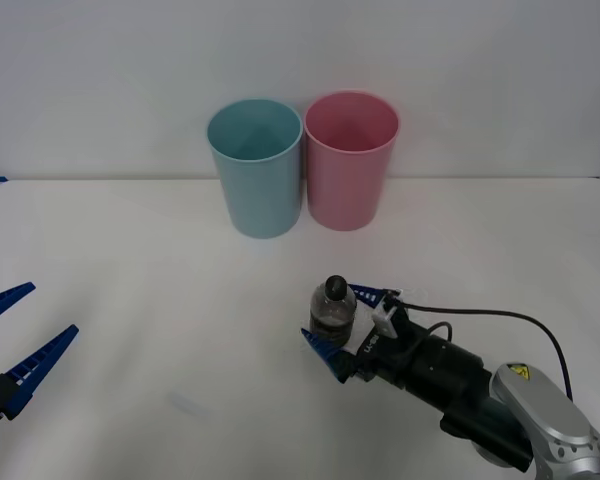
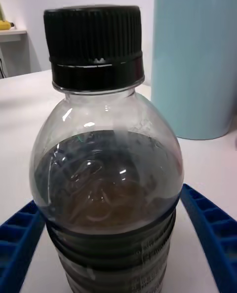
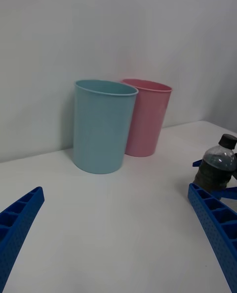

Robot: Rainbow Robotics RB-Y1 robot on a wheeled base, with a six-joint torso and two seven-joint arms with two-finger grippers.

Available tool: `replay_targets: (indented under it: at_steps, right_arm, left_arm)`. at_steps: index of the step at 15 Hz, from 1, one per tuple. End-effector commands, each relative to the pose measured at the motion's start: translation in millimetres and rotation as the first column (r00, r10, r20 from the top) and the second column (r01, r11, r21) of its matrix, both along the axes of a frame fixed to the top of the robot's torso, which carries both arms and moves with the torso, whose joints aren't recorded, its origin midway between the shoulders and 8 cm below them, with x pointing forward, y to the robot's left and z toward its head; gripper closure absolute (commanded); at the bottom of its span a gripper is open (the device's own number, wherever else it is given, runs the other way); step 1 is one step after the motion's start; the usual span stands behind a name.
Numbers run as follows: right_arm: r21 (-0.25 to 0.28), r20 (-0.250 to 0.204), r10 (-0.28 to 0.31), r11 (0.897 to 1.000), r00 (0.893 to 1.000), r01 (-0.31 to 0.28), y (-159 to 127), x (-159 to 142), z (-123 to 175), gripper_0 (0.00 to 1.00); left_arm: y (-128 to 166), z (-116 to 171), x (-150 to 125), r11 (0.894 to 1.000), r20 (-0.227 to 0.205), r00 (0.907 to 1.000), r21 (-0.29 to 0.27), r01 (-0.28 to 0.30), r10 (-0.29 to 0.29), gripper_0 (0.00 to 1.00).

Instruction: Grasp the object on the table and drop it into the matching bin: aluminum can to the light blue bin, PET bottle to the pink bin.

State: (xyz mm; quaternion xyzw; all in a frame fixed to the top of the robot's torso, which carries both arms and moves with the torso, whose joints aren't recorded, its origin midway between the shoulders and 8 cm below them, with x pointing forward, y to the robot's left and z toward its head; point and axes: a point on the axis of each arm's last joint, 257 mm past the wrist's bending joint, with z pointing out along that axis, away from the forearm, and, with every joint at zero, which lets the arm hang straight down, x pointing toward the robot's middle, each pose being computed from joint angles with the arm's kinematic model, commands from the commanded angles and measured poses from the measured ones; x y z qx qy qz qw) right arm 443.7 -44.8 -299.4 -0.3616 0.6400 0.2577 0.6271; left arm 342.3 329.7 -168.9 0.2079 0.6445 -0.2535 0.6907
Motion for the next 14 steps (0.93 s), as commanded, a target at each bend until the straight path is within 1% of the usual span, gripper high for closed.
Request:
replay_targets:
  at_steps: [1, 4, 7, 9, 12, 14]
  right_arm:
    - [0.0, 0.001, -0.004, 1.0, 1.0, 0.004, -1, 1, 1, 1.0]
    - [0.001, 0.004, -0.002, 1.0, 1.0, 0.002, 0, 3, 3, 1.0]
    - [0.014, 0.006, -0.003, 1.0, 1.0, 0.003, 0, 5, 7, 1.0]
    - [0.031, 0.007, -0.004, 1.0, 1.0, 0.003, -4, 6, 14, 1.0]
    - [0.069, 0.018, -0.006, 0.998, 1.0, 0.005, -13, 3, 34, 1.0]
    - [0.107, 0.002, -0.003, 0.994, 1.0, 0.002, -17, -1, 49, 1.0]
  left_arm:
    - [0, 0, 0, 1.0, 0.0, 1.0, 0.0, 0.0, 0.0, 0.0]
    - [0, 0, 0, 1.0, 0.0, 1.0, 0.0, 0.0, 0.0, 0.0]
    - [0, 0, 0, 1.0, 0.0, 1.0, 0.0, 0.0, 0.0, 0.0]
    - [0, 0, 0, 1.0, 0.0, 1.0, 0.0, 0.0, 0.0, 0.0]
    - [0, 0, 0, 1.0, 0.0, 1.0, 0.0, 0.0, 0.0, 0.0]
    - [0, 0, 0, 1.0, 0.0, 1.0, 0.0, 0.0, 0.0, 0.0]
